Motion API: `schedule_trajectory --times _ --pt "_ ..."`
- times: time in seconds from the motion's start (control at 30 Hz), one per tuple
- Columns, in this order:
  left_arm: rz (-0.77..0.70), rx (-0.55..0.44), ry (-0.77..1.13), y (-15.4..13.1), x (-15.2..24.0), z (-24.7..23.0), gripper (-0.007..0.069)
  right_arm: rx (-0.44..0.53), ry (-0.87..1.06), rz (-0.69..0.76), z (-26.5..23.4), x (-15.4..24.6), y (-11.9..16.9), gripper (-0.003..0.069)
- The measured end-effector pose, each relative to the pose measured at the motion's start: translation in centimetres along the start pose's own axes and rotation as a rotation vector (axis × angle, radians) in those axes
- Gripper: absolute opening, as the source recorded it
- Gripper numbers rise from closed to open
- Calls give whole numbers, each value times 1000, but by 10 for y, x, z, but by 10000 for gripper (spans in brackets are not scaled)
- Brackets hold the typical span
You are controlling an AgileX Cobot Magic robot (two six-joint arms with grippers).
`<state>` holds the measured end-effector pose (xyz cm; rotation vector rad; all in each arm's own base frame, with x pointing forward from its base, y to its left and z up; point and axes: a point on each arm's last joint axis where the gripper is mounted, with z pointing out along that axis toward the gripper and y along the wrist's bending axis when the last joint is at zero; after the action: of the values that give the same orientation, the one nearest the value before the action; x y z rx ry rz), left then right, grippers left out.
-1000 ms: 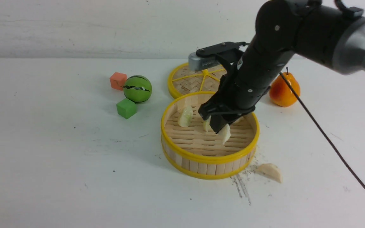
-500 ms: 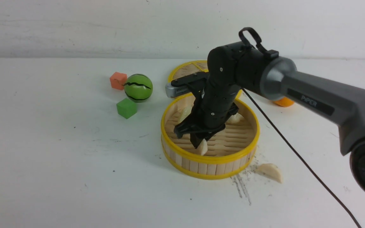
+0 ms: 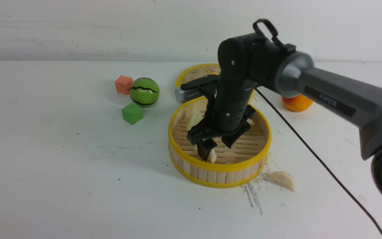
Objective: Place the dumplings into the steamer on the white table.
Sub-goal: 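Reach for and grasp a dumpling lying on the table beside the steamer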
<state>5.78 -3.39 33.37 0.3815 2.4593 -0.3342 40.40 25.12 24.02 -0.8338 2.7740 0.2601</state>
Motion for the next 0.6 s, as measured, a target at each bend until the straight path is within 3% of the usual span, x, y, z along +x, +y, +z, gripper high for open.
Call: schedule_trajectory --times 0.3,0.43,0.6 --pt "-5 10 30 -1 3 0 12 67 -90 -130 -98 41 -3 531" --pt "-6 12 30 -1 3 0 14 85 -28 -140 -104 75 -27 505" --pt "-10 23 32 -2 3 0 16 63 67 -92 -70 112 -68 475"
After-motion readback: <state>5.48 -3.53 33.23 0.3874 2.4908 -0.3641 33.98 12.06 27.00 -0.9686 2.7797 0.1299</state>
